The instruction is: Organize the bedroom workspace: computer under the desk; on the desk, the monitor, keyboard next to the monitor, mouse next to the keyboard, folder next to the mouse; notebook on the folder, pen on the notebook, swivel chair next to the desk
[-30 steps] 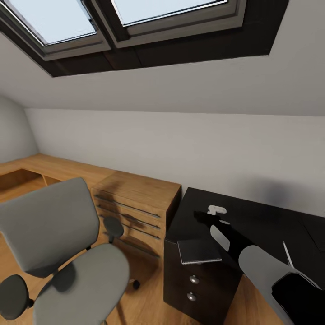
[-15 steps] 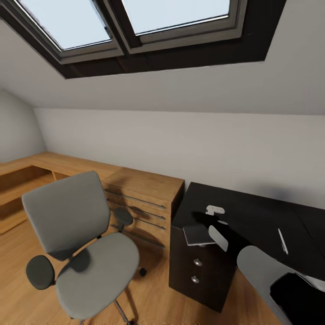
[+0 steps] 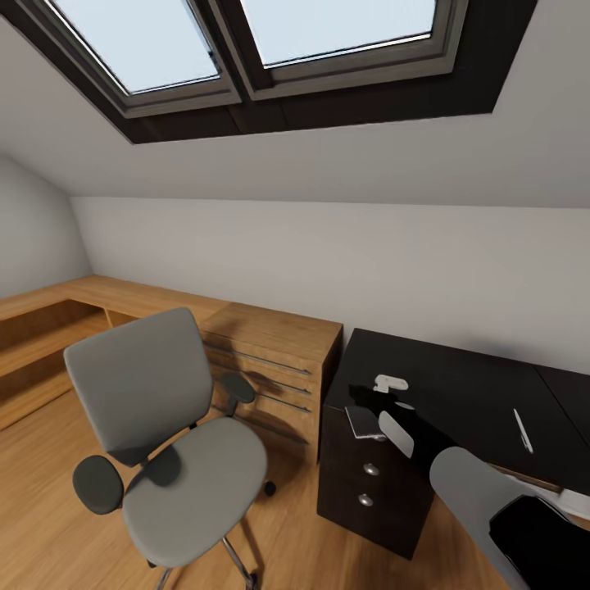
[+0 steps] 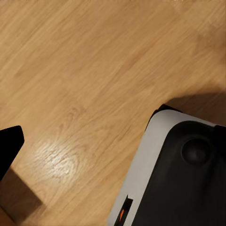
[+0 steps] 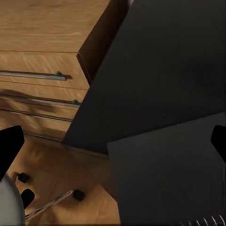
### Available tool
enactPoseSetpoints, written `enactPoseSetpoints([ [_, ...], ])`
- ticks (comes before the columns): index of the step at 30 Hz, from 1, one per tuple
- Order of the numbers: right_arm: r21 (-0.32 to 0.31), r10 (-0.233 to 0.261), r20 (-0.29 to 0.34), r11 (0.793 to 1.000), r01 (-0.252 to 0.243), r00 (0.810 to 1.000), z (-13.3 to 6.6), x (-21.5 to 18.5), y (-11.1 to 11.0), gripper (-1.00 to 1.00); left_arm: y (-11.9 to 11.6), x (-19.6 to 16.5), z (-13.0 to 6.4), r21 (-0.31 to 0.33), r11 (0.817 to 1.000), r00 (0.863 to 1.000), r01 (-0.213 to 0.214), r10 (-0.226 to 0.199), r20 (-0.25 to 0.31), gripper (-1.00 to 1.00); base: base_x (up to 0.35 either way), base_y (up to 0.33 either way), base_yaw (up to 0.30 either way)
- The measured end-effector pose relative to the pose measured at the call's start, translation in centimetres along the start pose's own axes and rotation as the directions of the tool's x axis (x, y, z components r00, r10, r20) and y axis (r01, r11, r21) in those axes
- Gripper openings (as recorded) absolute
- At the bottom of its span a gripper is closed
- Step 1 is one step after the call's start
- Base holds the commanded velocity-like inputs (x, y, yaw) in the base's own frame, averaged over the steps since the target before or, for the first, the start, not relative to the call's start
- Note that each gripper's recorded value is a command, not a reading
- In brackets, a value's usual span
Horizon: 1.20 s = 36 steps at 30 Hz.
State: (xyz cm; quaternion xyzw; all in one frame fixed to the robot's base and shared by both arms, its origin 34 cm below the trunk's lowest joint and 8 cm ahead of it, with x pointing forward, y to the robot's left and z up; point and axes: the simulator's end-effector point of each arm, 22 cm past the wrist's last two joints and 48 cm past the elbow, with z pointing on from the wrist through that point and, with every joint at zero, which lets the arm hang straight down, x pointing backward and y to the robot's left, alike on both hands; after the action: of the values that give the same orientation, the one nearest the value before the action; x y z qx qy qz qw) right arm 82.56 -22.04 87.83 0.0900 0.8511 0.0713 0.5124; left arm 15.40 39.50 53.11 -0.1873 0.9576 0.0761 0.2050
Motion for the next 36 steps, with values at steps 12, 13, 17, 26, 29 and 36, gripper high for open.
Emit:
enactPoseSetpoints([
  [12,0.02,0.003,-0.005,1.0,-0.003,1.0,0.3,0.7,-1.3,1.0,-0.2,-1.7,0.8,-0.02,0.992,0.991,0.122,-0.121,0.05,1.0,-0.001,0.002,0.0],
  [13,0.02,0.003,-0.005,1.0,-0.002,1.0,0.3,0.8,-1.3,1.0,0.0,-1.7,0.9,-0.027,0.989,0.988,0.145,-0.143,0.053,1.0,0.0,0.0,0.0],
  [17,0.02,0.002,-0.009,1.0,-0.002,1.0,0.6,1.7,-1.5,1.0,0.2,-1.4,1.5,-0.037,0.984,0.984,0.173,-0.171,0.058,1.0,0.0,0.0,0.0],
  [26,0.021,0.003,-0.013,1.0,-0.002,1.0,1.2,3.3,-2.0,1.0,-0.1,-0.8,2.7,-0.04,0.98,0.98,0.195,-0.193,0.058,1.0,0.0,0.0,0.0],
  [29,0.021,0.003,-0.012,1.0,-0.003,1.0,1.3,3.4,-2.0,1.0,-0.2,-0.7,2.9,-0.04,0.98,0.979,0.196,-0.194,0.058,1.0,0.0,0.0,0.0],
  [36,0.012,0.043,0.011,0.999,-0.043,0.999,1.2,2.0,-1.8,1.0,-0.3,-0.7,2.9,-0.036,0.98,0.979,0.196,-0.194,0.057,1.0,0.0,0.0,0.0],
])
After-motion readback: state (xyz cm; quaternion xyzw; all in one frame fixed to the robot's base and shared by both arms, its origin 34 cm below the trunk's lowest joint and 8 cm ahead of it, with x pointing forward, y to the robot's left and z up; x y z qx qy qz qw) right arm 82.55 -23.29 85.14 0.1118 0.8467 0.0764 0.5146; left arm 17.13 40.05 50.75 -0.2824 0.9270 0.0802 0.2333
